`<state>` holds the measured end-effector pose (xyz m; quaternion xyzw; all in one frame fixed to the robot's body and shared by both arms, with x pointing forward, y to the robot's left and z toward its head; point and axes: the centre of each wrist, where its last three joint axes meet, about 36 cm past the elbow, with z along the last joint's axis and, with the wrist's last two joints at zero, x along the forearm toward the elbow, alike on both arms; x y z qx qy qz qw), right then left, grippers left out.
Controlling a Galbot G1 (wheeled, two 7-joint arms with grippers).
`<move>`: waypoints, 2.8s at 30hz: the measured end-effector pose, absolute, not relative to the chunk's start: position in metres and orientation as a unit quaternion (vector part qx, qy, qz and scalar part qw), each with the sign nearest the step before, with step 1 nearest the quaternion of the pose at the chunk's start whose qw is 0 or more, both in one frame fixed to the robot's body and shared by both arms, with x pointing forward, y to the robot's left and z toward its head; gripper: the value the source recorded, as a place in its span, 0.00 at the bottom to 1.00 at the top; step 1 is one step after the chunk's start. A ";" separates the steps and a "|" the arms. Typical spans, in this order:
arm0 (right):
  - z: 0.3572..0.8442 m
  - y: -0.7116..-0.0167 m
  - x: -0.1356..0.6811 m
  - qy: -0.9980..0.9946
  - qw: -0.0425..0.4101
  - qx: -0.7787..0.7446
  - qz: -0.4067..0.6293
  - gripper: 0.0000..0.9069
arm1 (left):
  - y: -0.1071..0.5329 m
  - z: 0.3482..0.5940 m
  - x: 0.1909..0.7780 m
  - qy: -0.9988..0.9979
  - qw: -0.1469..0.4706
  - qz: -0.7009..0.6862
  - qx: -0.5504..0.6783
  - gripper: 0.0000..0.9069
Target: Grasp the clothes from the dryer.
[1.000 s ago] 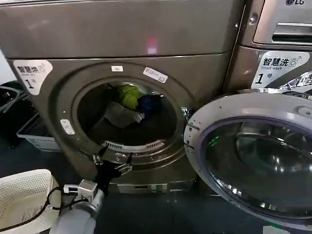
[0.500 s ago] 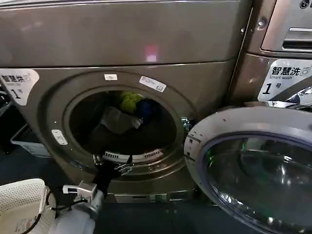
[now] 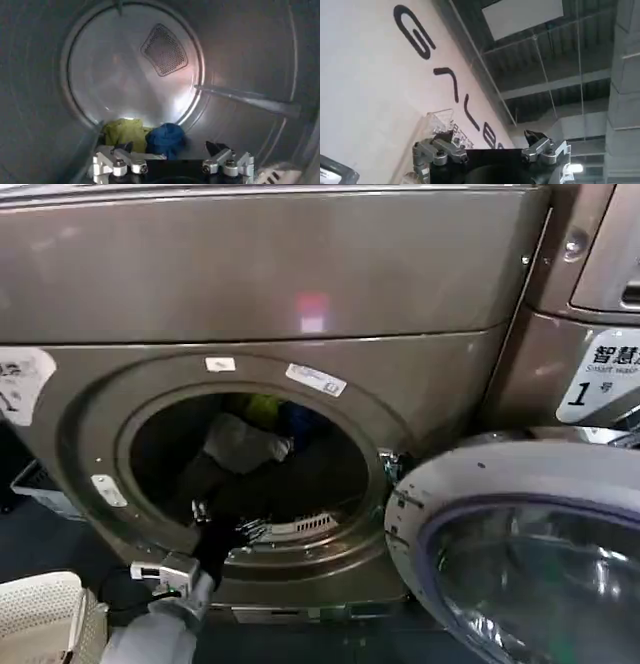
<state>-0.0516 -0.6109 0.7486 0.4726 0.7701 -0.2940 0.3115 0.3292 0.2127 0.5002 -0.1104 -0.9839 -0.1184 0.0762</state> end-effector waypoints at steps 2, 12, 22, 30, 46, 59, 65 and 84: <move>0.750 -0.610 -0.053 0.769 0.310 0.475 -0.295 1.00 | 0.213 0.499 0.332 -0.984 0.073 -0.119 -0.110 1.00; 0.753 -0.603 -0.053 0.771 0.303 0.475 -0.297 1.00 | 0.205 0.489 0.369 -0.986 0.042 -0.113 -0.119 1.00; 0.755 -0.599 -0.054 0.771 0.301 0.475 -0.299 1.00 | 0.197 0.476 0.456 -0.987 0.020 -0.109 -0.117 1.00; 0.754 -0.600 -0.053 0.771 0.304 0.475 -0.297 1.00 | 0.187 0.467 0.526 -0.987 0.020 -0.109 -0.114 1.00; 0.751 -0.605 -0.054 0.771 0.307 0.476 -0.290 1.00 | 0.173 0.461 0.652 -0.986 0.038 -0.121 -0.105 1.00; 0.750 -0.610 -0.054 0.772 0.309 0.476 -0.286 1.00 | 0.167 0.469 0.723 -0.971 0.079 -0.166 -0.155 1.00; 0.748 -0.611 -0.054 0.772 0.310 0.476 -0.284 1.00 | 0.167 0.487 0.750 -0.941 0.099 -0.225 -0.232 1.00; 0.745 -0.610 -0.050 0.775 0.311 0.472 -0.282 1.00 | 0.194 0.517 0.787 -0.698 0.246 -0.529 -0.415 1.00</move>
